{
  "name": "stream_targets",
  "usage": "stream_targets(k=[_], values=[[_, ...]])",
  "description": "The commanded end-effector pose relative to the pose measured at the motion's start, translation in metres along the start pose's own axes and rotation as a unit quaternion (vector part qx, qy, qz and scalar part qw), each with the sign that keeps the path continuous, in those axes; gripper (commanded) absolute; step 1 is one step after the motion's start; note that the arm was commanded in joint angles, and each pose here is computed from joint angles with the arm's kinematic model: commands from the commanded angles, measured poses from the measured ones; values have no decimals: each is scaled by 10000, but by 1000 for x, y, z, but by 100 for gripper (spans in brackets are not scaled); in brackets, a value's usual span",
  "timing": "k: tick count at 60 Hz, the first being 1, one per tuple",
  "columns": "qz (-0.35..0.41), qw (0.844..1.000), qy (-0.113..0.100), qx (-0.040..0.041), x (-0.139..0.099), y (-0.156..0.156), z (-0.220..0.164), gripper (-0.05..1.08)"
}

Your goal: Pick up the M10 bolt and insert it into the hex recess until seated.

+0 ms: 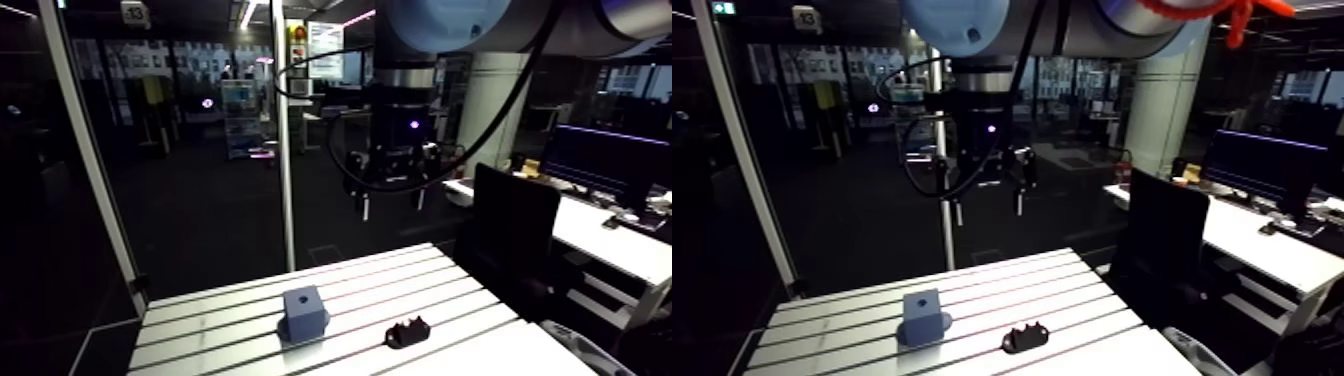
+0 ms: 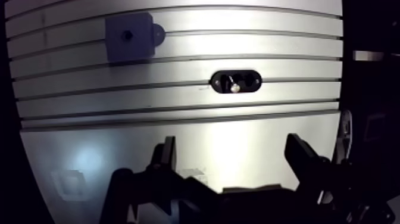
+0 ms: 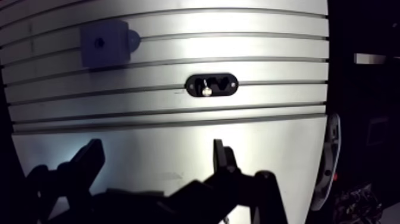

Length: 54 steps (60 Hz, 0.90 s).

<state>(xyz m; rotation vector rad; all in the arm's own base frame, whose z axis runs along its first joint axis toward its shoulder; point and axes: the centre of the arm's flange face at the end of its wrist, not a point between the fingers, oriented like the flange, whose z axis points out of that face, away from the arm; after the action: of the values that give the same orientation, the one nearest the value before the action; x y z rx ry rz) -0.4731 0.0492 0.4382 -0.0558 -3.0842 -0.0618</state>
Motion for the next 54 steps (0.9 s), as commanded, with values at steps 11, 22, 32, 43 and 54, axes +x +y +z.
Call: stream_targets(k=[11, 22, 32, 43, 54], values=[[-77, 9989, -75, 447, -1, 54, 59, 1], [-307, 9984, -116, 452, 2, 57, 84, 1], [-344, 9984, -83, 444, 1, 58, 114, 1], [-328, 9989, 104, 302, -1, 58, 128, 2], [-247, 9992, 192, 260, -5, 56, 139, 7]])
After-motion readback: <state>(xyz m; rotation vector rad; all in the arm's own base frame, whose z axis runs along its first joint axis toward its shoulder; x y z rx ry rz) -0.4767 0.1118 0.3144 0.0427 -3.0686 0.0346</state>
